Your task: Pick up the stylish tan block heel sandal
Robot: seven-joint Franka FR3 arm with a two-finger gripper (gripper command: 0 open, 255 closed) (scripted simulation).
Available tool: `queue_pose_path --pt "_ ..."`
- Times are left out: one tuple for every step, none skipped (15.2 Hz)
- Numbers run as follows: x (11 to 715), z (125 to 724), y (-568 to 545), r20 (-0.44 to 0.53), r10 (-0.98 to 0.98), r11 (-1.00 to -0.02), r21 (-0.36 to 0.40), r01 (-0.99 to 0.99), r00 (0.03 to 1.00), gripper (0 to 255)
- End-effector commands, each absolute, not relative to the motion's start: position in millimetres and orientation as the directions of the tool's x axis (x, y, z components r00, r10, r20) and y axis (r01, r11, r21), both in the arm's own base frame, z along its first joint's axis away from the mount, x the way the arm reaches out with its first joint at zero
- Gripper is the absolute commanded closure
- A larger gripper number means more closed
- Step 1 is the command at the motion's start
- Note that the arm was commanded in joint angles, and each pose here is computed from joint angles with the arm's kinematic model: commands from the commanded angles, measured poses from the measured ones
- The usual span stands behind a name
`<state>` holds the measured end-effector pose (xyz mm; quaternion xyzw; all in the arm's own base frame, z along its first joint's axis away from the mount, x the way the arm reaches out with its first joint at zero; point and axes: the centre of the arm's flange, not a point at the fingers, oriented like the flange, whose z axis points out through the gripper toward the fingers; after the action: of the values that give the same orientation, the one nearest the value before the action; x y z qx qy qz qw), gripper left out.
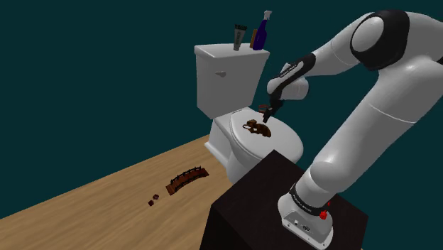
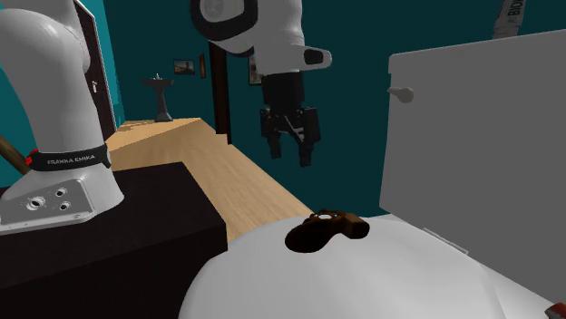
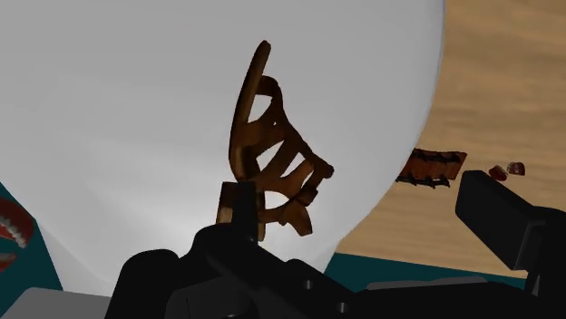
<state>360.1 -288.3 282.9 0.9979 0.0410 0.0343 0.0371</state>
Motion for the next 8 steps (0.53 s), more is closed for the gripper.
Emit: queue_pose_path --pt "363.3 261.3 -307.6 0.060 0.094 -0.993 0.078 0.090 0.994 0" --pt "364.8 251.0 -315.9 0.057 0.099 -0.993 0.077 0.094 0.993 0" --pt "366.2 240.7 -324.2 0.054 0.103 -0.992 0.076 0.099 0.993 0" --pt "367.6 230.4 -332.5 0.051 0.108 -0.992 0.075 0.104 0.993 0" --pt "369.1 220.1 -340.7 0.048 0.112 -0.991 0.074 0.109 0.993 0" --pt "369.8 215.4 -344.5 0.046 0.114 -0.991 0.073 0.111 0.992 0" --pt "369.8 210.1 -344.5 0.046 0.114 -0.991 0.073 0.111 0.992 0" --pt "369.8 204.8 -344.5 0.046 0.114 -0.991 0.073 0.111 0.992 0"
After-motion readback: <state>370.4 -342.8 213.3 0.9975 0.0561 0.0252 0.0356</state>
